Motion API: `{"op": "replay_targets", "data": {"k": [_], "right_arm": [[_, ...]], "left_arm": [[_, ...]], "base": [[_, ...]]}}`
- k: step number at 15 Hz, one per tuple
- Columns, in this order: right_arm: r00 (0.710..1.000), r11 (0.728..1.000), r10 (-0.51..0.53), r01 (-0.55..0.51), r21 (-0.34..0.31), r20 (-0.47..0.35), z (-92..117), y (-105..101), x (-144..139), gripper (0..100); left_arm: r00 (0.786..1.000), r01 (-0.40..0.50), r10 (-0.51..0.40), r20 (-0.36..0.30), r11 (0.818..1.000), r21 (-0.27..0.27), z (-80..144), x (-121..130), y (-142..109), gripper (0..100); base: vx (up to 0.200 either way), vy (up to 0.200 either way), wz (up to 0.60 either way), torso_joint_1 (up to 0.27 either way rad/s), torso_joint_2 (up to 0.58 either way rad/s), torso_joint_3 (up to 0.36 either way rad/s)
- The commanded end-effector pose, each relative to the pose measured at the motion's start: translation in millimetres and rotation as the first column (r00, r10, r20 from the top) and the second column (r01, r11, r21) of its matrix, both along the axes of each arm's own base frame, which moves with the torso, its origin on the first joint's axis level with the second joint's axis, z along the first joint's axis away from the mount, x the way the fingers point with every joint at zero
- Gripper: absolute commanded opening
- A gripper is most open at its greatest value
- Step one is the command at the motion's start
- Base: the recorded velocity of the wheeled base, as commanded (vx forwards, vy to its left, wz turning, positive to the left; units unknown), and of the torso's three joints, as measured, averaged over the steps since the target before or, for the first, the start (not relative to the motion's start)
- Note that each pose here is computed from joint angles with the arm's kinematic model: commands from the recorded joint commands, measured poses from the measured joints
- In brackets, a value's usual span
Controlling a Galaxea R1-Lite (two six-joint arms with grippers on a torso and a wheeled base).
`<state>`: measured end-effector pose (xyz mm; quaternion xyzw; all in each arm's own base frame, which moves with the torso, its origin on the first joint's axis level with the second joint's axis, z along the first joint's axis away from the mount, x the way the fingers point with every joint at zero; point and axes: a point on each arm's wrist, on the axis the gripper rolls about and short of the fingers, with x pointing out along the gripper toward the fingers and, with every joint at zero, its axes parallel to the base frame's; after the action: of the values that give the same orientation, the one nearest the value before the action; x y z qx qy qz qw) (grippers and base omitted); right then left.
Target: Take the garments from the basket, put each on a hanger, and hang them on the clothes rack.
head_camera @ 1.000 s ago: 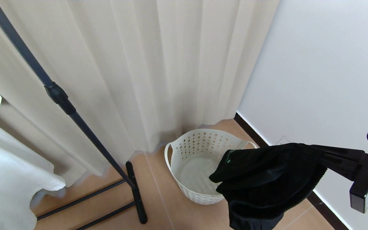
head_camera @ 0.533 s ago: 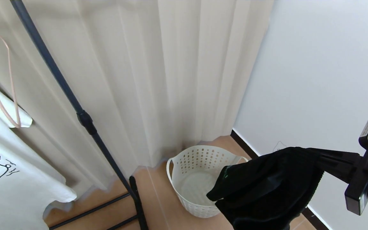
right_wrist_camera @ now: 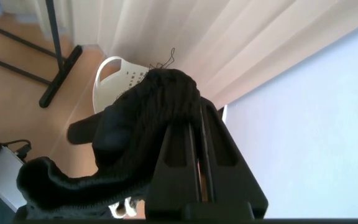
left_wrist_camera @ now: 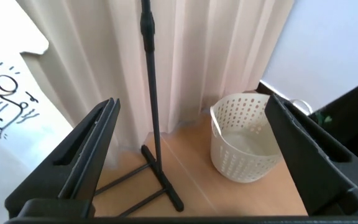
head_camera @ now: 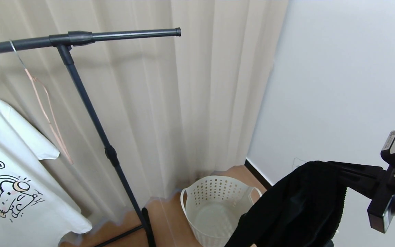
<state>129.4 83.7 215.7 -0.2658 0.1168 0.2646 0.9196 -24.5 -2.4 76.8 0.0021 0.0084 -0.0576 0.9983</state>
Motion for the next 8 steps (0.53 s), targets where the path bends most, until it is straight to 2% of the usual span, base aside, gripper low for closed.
{"op": "replay_targets", "data": {"k": [1,8], "right_arm": [[1.000,1.000,-0.001,0.000,-0.006,-0.008,-2.8,1.8,2.7,0],[1.000,1.000,0.002,-0.002,-0.009,-0.008,-6.8,3.1,4.5,0]], "left_arm": [[1.000,0.000,0.000,-0.001,1.000,0.000,0.0,0.1,0.0,100],[1.000,-0.003,0.003,-0.002,1.000,-0.002,0.0,0.1,0.1,100]], "base": [[0.000,0.000,0.00,0.207,-0.55,-0.232],[0.000,0.000,0.00,0.246,-0.57,-0.318]]}}
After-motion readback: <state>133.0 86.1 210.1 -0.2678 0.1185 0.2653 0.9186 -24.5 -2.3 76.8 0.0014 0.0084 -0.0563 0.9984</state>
